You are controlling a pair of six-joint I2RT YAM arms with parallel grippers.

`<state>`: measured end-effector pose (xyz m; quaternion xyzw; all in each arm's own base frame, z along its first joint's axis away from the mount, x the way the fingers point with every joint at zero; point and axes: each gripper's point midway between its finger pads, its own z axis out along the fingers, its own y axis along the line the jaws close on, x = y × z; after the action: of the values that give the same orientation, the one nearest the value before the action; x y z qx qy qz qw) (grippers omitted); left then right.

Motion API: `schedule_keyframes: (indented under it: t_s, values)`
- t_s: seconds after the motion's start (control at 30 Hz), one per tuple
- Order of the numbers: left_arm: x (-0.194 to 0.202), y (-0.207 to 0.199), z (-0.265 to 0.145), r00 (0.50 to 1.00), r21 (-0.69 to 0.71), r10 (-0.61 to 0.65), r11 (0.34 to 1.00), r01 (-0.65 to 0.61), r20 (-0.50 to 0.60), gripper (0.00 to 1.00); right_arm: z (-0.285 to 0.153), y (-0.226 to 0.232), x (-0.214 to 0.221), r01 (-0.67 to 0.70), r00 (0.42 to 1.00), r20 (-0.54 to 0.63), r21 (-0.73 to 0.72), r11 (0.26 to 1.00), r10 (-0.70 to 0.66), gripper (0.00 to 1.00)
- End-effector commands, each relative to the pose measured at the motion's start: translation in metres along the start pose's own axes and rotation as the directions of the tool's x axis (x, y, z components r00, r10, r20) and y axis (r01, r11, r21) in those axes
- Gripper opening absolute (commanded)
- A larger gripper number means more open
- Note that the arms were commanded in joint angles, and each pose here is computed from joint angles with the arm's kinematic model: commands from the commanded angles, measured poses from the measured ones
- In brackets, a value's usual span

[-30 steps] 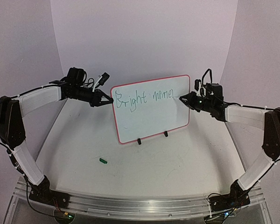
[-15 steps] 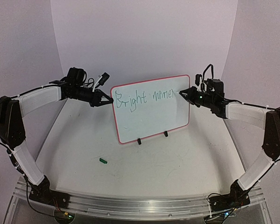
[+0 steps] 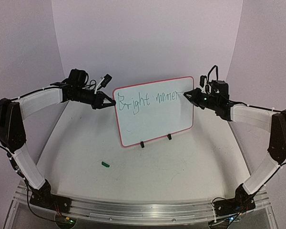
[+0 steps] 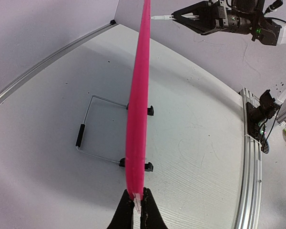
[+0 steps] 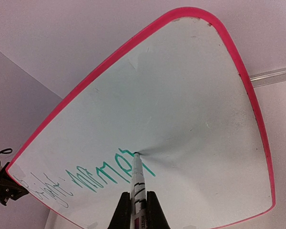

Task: Write a sentence on the whiteboard

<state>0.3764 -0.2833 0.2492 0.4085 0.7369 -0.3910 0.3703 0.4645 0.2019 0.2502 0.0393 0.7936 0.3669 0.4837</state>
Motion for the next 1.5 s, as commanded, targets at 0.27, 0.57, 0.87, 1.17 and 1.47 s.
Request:
schedule_keyframes:
  t_s: [0.27, 0.57, 0.87, 1.17, 1.47]
  values:
    - [-0.007, -0.015, -0.002, 1.0, 0.025, 0.019, 1.0, -0.019, -0.012, 0.0, -0.008, 0.001, -0.023, 0.002, 0.996, 0.084, 0.015, 1.0, -0.003, 0.0]
    - [-0.006, -0.016, 0.0, 1.0, 0.028, 0.019, 0.999, -0.019, -0.014, 0.0, -0.011, -0.011, -0.006, -0.014, 0.998, 0.055, 0.04, 0.999, 0.012, 0.0]
    - [-0.006, -0.017, 0.0, 1.0, 0.03, 0.019, 0.999, -0.019, -0.015, 0.0, -0.009, -0.019, 0.004, -0.027, 0.999, 0.037, 0.056, 0.998, 0.025, 0.0]
    - [-0.006, -0.017, 0.0, 1.0, 0.027, 0.021, 0.999, -0.021, -0.015, 0.0, -0.014, -0.01, -0.004, -0.018, 0.999, 0.052, 0.033, 0.999, 0.016, 0.0]
    - [-0.008, -0.017, -0.001, 1.0, 0.025, 0.025, 0.999, -0.024, -0.012, 0.0, -0.032, 0.003, -0.007, 0.003, 0.998, 0.06, 0.004, 1.0, -0.004, 0.0]
